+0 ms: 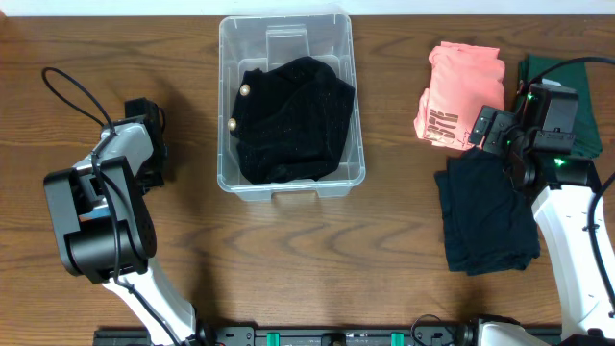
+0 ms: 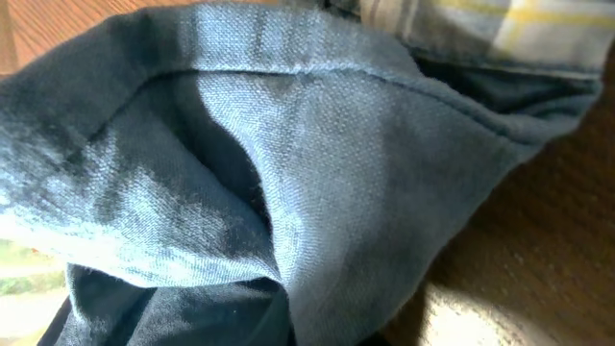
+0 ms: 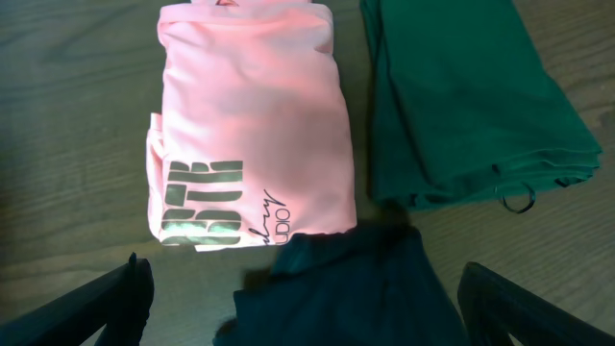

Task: Pack container
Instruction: 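Lift the blue denim with the left gripper and drop it into the bin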

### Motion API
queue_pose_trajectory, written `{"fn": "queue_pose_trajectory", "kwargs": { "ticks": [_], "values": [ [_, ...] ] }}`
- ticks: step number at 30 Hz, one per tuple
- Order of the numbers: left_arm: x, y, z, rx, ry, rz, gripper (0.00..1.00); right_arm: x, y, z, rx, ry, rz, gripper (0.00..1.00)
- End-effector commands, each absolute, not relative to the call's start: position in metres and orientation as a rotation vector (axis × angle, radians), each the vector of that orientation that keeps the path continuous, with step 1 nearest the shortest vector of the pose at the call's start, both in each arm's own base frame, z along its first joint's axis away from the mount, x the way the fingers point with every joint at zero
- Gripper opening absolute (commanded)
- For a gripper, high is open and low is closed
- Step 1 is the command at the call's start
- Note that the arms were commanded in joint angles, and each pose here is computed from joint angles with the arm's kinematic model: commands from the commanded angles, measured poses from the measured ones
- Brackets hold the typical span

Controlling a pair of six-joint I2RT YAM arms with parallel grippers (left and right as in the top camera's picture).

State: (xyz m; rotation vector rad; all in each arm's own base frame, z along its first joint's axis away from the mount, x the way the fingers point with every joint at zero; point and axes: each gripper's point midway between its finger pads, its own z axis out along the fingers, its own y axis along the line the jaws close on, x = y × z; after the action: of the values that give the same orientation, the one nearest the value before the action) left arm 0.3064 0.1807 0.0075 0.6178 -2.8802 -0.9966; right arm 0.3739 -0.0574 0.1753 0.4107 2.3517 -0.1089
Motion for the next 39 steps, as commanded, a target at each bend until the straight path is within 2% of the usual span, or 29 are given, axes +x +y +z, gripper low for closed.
{"fn": "queue_pose_trajectory", "kwargs": {
  "ticks": [1,7,16,21,28,33,39],
  "values": [
    [0.309,0.180,0.019,0.635,-2.893,-0.986,0.06,0.374,-0.061,0.176,0.432,2.347,-0.111,0.99],
    [0.337,0.178,0.088,0.681,-3.029,-1.048,0.06,0.374,-0.061,0.176,0.432,2.347,-0.111,0.99],
    [0.383,0.124,0.226,0.315,-3.413,-1.202,0.06,0.374,-0.061,0.176,0.432,2.347,-0.111,0.99],
    [0.396,0.067,0.290,0.126,-3.647,-1.218,0.06,0.374,-0.061,0.176,0.433,2.346,-0.111,0.99],
    [0.439,-0.048,0.360,-0.392,-4.034,-1.210,0.06,0.374,-0.061,0.176,0.432,2.347,-0.111,0.99],
    [0.482,-0.096,0.365,-0.537,-4.168,-1.242,0.06,0.374,-0.061,0.176,0.432,2.347,-0.111,0.99],
    [0.536,-0.118,0.285,-0.595,-4.095,-1.233,0.06,0.374,-0.061,0.176,0.432,2.347,-0.111,0.99]
  ]
}}
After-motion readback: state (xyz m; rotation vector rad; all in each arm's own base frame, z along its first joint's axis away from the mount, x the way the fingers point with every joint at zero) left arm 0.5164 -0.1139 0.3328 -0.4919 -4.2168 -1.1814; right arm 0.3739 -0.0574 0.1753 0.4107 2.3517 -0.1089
